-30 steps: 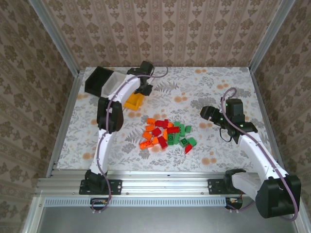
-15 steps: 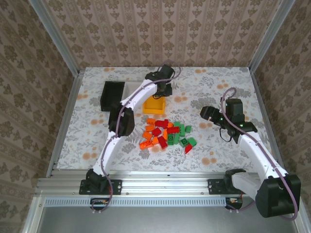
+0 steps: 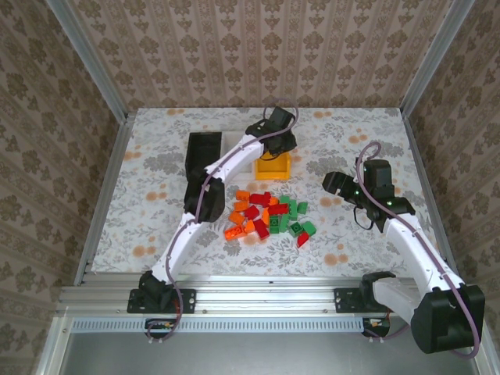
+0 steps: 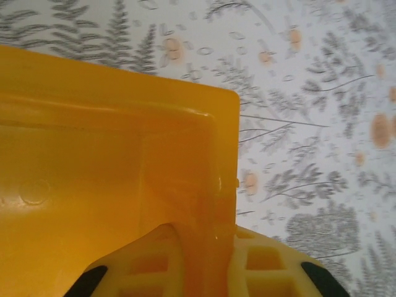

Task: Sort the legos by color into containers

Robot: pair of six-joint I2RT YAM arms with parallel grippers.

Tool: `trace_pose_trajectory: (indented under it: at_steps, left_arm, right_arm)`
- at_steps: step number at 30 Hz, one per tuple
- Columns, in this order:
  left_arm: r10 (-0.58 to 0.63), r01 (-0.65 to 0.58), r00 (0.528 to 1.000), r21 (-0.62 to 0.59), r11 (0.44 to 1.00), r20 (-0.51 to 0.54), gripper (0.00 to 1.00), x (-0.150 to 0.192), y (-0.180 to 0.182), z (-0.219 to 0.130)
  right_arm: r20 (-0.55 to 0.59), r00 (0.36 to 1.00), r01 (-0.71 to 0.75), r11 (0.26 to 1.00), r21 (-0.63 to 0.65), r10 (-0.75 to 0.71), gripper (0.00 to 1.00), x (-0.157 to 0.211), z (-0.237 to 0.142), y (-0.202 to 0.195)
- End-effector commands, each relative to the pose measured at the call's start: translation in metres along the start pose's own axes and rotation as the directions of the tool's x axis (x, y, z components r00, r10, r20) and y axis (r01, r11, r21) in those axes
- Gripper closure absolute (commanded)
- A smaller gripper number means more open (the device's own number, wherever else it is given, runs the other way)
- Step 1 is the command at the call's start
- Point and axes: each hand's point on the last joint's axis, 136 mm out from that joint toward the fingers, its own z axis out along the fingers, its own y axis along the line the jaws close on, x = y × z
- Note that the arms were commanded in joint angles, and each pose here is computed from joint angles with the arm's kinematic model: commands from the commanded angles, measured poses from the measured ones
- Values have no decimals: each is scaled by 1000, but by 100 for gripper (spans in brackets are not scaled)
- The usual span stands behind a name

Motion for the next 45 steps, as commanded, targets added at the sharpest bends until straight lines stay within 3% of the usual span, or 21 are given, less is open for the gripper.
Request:
trace_pose_trajectory:
  at_steps: [1, 6, 11, 16, 20, 23, 27, 33, 41, 45]
  left_arm:
    - [-60, 72, 997, 238, 968, -57, 73, 9, -46, 13]
    - [84, -67, 996, 382, 922, -26, 43, -3, -92, -34]
    - [136, -112, 990, 405, 907, -33, 26, -4, -97, -76]
    - [182, -170, 983, 413, 895, 10, 25, -9, -85, -127]
    - [200, -232, 972, 365, 902, 126, 23, -21, -56, -184]
    - [202, -257, 954, 259, 931, 221, 19, -28, -14, -224]
    - [156, -206, 944, 150, 967, 292, 13, -30, 53, -254]
    - [114, -145, 955, 95, 985, 274, 12, -25, 123, -273]
    - [28, -60, 979, 156, 986, 200, 13, -16, 124, -267]
    - [30, -57, 988, 173, 983, 152, 13, -14, 117, -265]
  right_arm:
    - [-10, 1000, 12, 1000, -5, -13, 16, 1, -4, 4]
    - [-17, 1000, 15, 1000, 8, -14, 16, 3, -3, 1]
    - [-31, 999, 17, 1000, 24, -16, 16, 9, 2, 0]
    - [-85, 994, 72, 994, 81, -65, 22, 27, 9, 8]
    - [-132, 990, 76, 984, 160, -55, 37, 55, 30, 6]
    - [-151, 987, 91, 977, 194, -62, 43, 70, 45, 9]
    - [-216, 970, 167, 956, 240, -115, 44, 82, 63, 9]
    - [-259, 951, 239, 933, 269, -169, 45, 98, 48, 2]
    - [-394, 890, 351, 895, 275, -228, 42, 144, 10, -17]
    - [-415, 843, 436, 885, 160, -341, 35, 165, 0, 2]
